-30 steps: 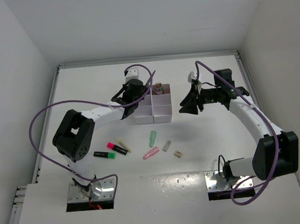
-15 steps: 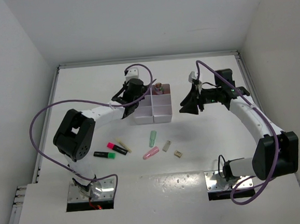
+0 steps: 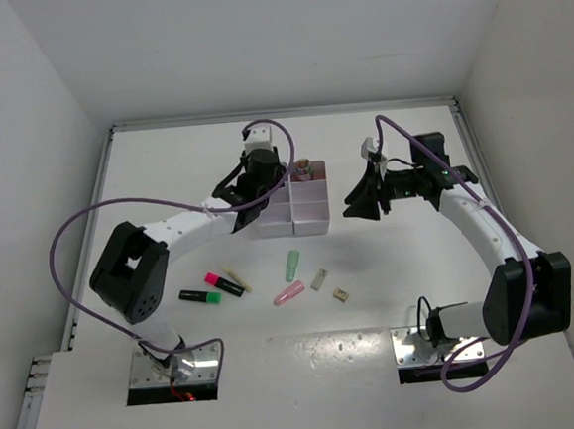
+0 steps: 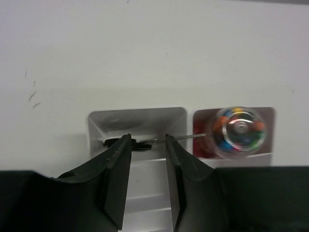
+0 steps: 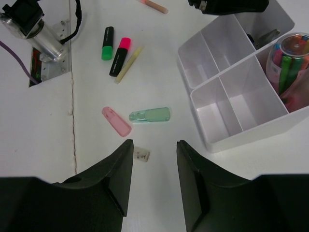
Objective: Sort the stationery into containers
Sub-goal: Place the scissors in the storage box, then pick up the stationery from the center of the board.
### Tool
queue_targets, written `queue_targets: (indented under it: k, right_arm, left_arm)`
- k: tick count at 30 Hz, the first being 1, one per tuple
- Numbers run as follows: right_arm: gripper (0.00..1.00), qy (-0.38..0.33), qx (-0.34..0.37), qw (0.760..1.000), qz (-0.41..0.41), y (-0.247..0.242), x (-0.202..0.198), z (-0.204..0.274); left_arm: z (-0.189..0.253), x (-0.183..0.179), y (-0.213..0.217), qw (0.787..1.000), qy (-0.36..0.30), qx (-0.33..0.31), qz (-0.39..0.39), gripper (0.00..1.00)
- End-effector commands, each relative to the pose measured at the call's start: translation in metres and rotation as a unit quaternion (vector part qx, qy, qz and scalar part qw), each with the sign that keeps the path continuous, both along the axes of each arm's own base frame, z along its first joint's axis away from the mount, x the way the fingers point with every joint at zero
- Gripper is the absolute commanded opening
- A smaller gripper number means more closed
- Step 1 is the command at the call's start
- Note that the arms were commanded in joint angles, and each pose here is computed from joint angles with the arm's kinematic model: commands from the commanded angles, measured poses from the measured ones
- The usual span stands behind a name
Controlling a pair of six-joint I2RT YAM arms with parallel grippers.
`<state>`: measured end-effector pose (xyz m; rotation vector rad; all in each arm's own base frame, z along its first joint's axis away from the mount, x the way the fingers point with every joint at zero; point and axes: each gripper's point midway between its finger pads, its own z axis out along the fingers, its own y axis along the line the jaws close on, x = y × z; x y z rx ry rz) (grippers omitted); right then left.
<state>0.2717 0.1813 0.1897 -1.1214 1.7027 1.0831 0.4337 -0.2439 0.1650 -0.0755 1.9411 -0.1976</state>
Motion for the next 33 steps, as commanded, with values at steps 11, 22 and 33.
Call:
queue_targets:
  k: [11, 22, 33]
  right_arm:
    - [1.0, 0.021, 0.015, 1.0, 0.01, 0.001, 0.007, 0.017]
    - [0.93, -0.006, -0.052, 0.973, 0.225, -0.013, -0.053, -0.069]
    - [0.24, -0.275, -0.167, 0.892, 0.317, 0.019, -0.044, -0.099]
  left_arm:
    - [0.106, -0.057, 0.012, 0.997, -0.042, -0.061, -0.005, 0.0]
    - [0.073, -0.141, 0.137, 0.988, 0.056, -0.096, 0.104, 0.88]
    - [0.045, -0.135, 0.187, 0.989, 0.083, -0.03, 0.117, 0.85]
